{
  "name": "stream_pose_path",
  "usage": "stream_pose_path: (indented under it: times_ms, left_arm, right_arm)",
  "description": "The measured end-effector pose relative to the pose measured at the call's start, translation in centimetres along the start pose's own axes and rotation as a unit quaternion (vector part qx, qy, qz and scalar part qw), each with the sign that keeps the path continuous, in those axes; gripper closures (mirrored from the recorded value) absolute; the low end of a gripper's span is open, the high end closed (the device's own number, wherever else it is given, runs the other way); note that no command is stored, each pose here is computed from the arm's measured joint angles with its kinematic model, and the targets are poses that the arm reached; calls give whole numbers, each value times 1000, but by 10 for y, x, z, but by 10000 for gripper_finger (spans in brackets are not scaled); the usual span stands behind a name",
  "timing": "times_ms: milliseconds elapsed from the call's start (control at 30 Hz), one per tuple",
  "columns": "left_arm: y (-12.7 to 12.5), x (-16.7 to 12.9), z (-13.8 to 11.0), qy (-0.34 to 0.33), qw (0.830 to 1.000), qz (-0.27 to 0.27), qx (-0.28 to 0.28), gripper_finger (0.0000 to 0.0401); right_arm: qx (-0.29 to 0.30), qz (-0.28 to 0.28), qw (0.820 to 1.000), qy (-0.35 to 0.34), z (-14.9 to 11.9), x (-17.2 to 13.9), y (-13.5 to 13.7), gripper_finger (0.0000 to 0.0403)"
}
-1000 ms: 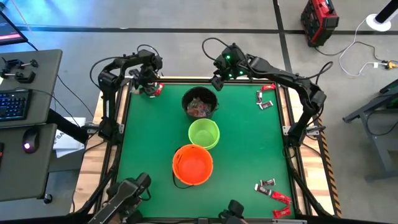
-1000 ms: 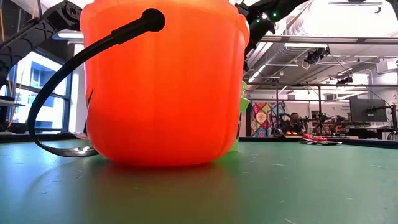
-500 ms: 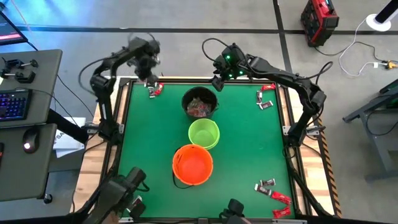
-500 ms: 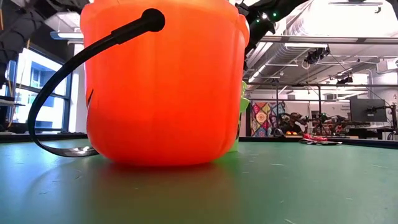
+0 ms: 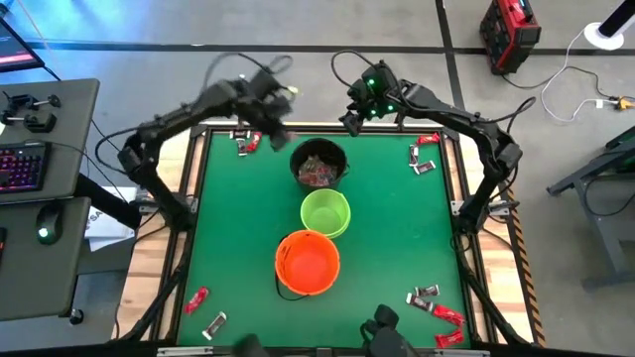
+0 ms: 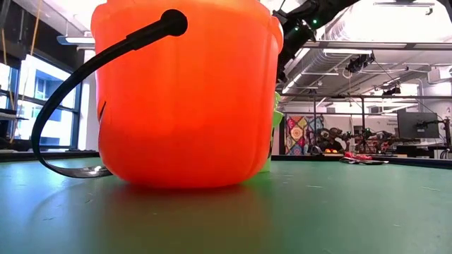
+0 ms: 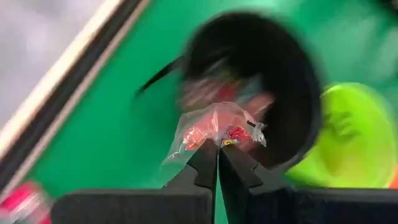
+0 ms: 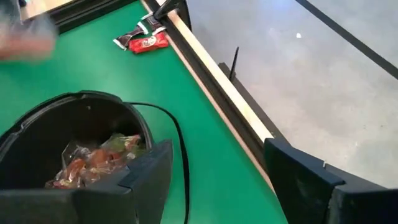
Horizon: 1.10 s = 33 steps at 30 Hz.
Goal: Sort candy by brand, put in halloween buckets
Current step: Put the orange gummy into the black bucket, then put the brown chocolate bar into the green bucket
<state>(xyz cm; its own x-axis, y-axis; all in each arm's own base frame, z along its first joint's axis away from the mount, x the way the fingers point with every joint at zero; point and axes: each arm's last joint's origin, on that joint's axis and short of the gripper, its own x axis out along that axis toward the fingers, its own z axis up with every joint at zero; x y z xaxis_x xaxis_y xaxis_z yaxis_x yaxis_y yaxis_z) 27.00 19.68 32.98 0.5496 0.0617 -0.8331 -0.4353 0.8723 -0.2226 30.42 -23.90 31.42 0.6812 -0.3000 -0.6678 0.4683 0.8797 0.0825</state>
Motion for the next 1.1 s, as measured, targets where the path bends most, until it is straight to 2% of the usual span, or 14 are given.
stream_pose_path:
  times_ms: [133, 233, 300, 467, 767, 833, 933, 1100]
  left_arm:
    - [-40, 24, 13, -42, 998, -13, 37, 400]
    - [-55, 39, 16, -47, 999, 0, 22, 394]
    - [-61, 48, 12, -21, 1000, 6, 4, 381]
    - [-65, 61, -3, 59, 997, 35, -33, 317]
    - [-66, 49, -16, 117, 991, 46, -45, 188]
    - [-69, 39, -25, 133, 990, 46, -25, 173]
    - [-79, 23, -47, 121, 992, 35, 5, 162]
    - [-96, 2, -112, 84, 996, 1, 20, 160]
  right_arm:
    - [-19, 20, 1000, -8, 2, -5, 1, 158]
    - [-37, 30, 999, -10, 2, -8, 2, 158]
    - [-47, 31, 998, -6, 1, -11, 2, 158]
    - [-50, 29, 998, -9, 2, -22, 1, 158]
    - [-1, 35, 999, 10, -2, -53, 11, 158]
    - [16, 35, 999, 22, -4, -62, 16, 158]
    - [38, 30, 998, 41, -8, -75, 29, 158]
    - [59, 0, 997, 52, -12, -90, 57, 158]
